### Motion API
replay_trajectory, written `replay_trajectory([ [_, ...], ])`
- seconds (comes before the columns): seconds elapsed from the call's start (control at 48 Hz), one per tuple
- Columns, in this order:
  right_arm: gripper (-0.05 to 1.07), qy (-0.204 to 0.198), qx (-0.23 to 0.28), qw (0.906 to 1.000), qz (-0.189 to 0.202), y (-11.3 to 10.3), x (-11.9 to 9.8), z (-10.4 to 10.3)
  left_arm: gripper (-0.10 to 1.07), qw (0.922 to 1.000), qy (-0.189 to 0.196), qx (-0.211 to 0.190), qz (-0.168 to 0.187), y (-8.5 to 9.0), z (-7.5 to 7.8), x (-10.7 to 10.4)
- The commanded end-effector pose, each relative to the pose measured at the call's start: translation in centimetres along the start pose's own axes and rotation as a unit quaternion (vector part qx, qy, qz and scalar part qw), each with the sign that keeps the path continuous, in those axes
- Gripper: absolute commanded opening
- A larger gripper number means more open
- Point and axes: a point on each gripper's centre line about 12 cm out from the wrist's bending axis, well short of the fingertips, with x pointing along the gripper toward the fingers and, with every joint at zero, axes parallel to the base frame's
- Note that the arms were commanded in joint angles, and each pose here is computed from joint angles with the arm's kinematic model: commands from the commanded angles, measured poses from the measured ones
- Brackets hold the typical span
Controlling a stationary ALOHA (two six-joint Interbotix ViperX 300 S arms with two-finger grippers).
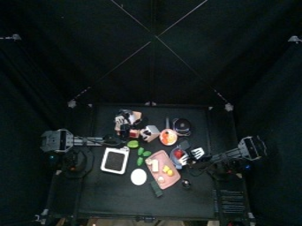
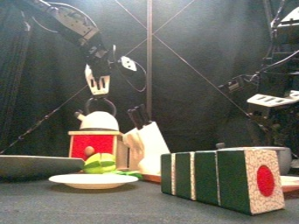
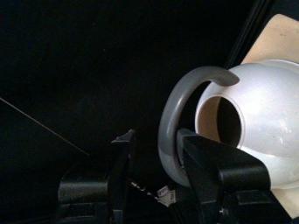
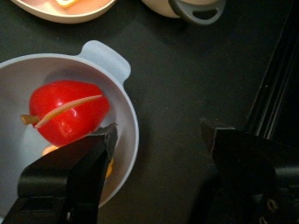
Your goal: Place kettle on drawer
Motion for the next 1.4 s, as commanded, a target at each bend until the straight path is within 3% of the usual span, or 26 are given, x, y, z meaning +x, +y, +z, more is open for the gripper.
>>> replay_trajectory([
  [0.0, 1.04, -0.005, 0.004, 0.9999, 0.008, 0.1, -0.4, 0.3, 0.8, 0.9997, -0.008, -0.023, 0.002, 1.1, 0.7, -0.4],
  [0.333, 1.04, -0.005, 0.004, 1.0, 0.007, 0.1, -0.4, 0.3, 1.0, 0.9995, -0.009, -0.031, -0.008, 1.1, 0.9, -0.6],
  [0.958, 1.04, -0.005, 0.005, 0.9999, 0.008, 0.1, -0.5, 0.4, 1.0, 0.9963, -0.011, -0.083, -0.022, 3.2, 0.2, -1.5],
  [1.167, 1.04, -0.006, 0.005, 0.9999, 0.011, 0.3, -0.6, 0.5, 1.0, 0.9924, -0.01, -0.118, -0.033, 4.6, -0.6, -2.0],
  [1.375, 1.04, -0.014, 0.01, 0.9997, 0.017, 0.5, -0.9, 1.1, 1.0, 0.9853, -0.036, -0.162, -0.041, 6.1, -1.6, -3.4],
])
